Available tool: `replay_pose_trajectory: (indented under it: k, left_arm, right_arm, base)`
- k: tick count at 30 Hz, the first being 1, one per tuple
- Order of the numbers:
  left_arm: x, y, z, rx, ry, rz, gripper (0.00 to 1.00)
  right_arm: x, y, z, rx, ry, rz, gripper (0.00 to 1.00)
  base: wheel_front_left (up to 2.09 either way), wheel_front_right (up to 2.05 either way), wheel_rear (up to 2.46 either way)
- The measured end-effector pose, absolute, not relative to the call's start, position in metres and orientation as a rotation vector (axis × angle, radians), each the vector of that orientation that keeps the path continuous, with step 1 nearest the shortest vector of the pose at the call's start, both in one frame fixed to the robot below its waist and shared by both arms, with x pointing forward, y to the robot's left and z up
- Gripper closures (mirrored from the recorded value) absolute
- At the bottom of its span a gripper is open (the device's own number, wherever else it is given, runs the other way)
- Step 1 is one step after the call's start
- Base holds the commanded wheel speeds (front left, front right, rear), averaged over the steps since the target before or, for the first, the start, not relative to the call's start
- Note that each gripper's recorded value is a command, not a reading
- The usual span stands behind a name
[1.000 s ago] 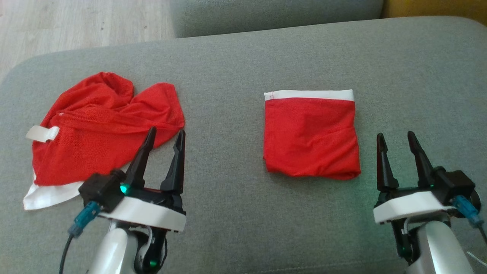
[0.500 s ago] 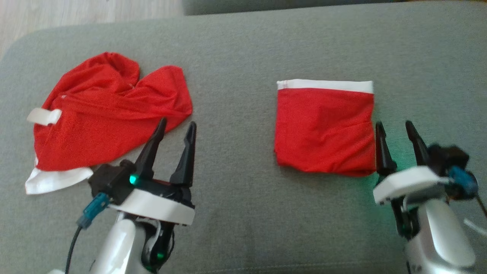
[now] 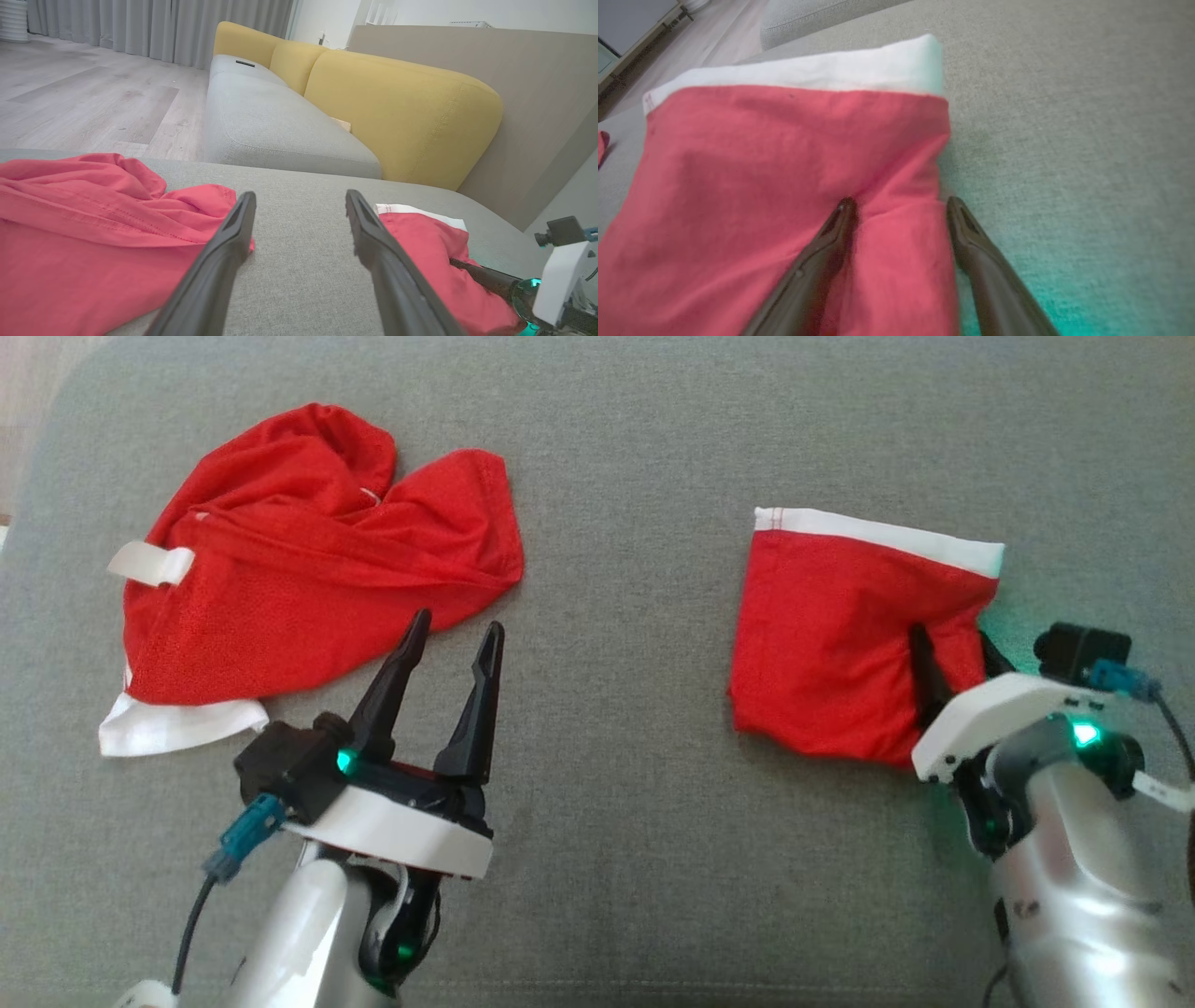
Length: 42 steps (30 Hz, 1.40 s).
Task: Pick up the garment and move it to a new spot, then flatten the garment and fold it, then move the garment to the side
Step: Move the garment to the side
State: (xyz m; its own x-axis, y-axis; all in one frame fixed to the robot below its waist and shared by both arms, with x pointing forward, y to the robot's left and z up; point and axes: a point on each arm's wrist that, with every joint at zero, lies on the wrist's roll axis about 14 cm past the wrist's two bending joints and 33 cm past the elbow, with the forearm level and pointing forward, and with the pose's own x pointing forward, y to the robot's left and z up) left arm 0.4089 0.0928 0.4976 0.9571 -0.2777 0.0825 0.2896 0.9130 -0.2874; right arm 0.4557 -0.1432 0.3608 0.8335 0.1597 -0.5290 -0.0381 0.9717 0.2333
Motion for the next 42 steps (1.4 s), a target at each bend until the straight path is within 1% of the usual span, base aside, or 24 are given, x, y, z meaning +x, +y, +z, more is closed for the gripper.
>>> replay_pose_trajectory:
  k: [2,3,4,5,12,15,20,25,27,36,38,42]
  left_arm:
    - [0.409,0.093,0.497,-0.302,-0.04,-0.292,0.0]
    - [0.41,0.093,0.497,-0.302,-0.04,-0.291,0.0]
    - [0.41,0.093,0.497,-0.303,-0.041,-0.291,0.0]
    - [0.411,0.094,0.498,-0.303,-0.042,-0.289,0.0]
    - [0.415,0.083,0.498,-0.312,-0.043,-0.32,0.0]
    - [0.418,0.079,0.498,-0.315,-0.043,-0.331,0.0]
    - [0.425,0.075,0.499,-0.318,-0.049,-0.343,0.0]
    - [0.429,0.074,0.497,-0.317,-0.045,-0.347,0.0]
    - [0.428,0.075,0.493,-0.317,-0.036,-0.344,0.0]
    - [0.434,0.085,0.487,-0.309,-0.026,-0.315,0.0]
    - [0.435,0.087,0.485,-0.309,-0.022,-0.309,0.0]
    - [0.436,0.087,0.48,-0.31,-0.012,-0.306,0.0]
  right_arm:
    - [0.459,-0.141,0.361,0.223,0.584,0.114,0.0]
    - [0.459,-0.14,0.362,0.212,0.584,0.121,0.27]
    - [0.459,-0.141,0.363,0.201,0.577,0.124,0.68]
    - [0.459,-0.141,0.363,0.182,0.57,0.129,1.0]
    - [0.458,-0.157,0.374,-0.047,0.498,0.169,1.0]
    - [0.462,-0.193,0.381,-0.168,0.482,0.143,1.0]
    - [0.484,-0.255,0.408,-0.376,0.448,0.095,1.0]
    - [0.495,-0.316,0.425,-0.536,0.471,0.025,1.0]
    - [0.495,-0.332,0.424,-0.56,0.5,-0.002,1.0]
    - [0.493,-0.364,0.407,-0.623,0.607,-0.047,1.0]
    - [0.497,-0.37,0.409,-0.592,0.603,-0.081,1.0]
    - [0.508,-0.371,0.415,-0.593,0.581,-0.097,1.0]
  base:
    - [0.0,0.0,0.0]
    - [0.0,0.0,0.0]
    - [0.0,0.0,0.0]
    - [0.0,0.0,0.0]
    - [0.0,0.0,0.0]
    - [0.0,0.0,0.0]
    - [0.0,0.0,0.0]
    - [0.0,0.0,0.0]
    - [0.0,0.0,0.0]
    - [0.0,0.0,0.0]
    - [0.0,0.0,0.0]
    - [0.0,0.0,0.0]
